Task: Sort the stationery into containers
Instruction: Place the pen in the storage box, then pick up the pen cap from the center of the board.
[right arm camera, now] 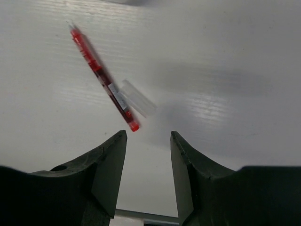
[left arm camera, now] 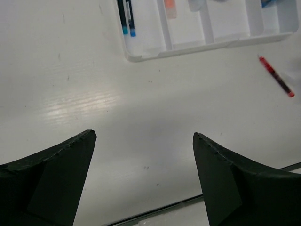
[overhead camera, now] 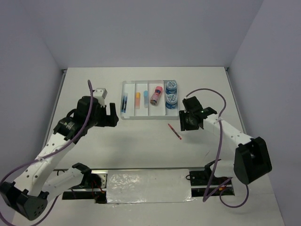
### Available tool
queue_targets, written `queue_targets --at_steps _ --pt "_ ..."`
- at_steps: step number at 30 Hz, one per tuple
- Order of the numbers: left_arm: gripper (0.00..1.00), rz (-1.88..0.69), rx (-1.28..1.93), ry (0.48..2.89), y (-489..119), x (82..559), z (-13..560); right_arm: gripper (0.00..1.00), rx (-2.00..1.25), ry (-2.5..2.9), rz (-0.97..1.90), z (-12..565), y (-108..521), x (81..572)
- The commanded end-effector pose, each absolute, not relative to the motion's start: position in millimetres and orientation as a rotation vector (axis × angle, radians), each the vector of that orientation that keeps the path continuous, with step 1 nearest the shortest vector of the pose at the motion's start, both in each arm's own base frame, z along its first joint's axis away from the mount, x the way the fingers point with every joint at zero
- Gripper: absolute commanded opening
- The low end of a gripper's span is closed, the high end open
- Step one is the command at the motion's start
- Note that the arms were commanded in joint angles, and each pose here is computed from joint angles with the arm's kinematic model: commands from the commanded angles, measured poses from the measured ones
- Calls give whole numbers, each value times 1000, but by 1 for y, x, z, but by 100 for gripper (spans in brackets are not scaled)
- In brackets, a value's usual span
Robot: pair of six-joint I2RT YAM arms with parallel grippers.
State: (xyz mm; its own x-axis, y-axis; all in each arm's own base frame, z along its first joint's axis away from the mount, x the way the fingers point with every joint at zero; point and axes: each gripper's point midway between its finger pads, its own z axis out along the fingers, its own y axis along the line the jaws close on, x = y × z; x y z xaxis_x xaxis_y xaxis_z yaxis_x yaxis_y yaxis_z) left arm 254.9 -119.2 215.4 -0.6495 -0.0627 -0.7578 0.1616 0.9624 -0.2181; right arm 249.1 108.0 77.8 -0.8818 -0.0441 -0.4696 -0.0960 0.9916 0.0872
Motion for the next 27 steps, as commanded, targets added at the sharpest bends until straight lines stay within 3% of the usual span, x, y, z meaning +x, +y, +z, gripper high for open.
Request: queue_targets --at_steps 1,9,27 --pt "97 -310 139 2233 -112 245 205 50 -156 2706 63 68 103 253" --pt "98 -347 173 2277 -122 246 190 42 -279 2725 50 55 118 272" --pt "99 -368 186 2276 -125 245 189 42 -355 2800 32 29 127 272"
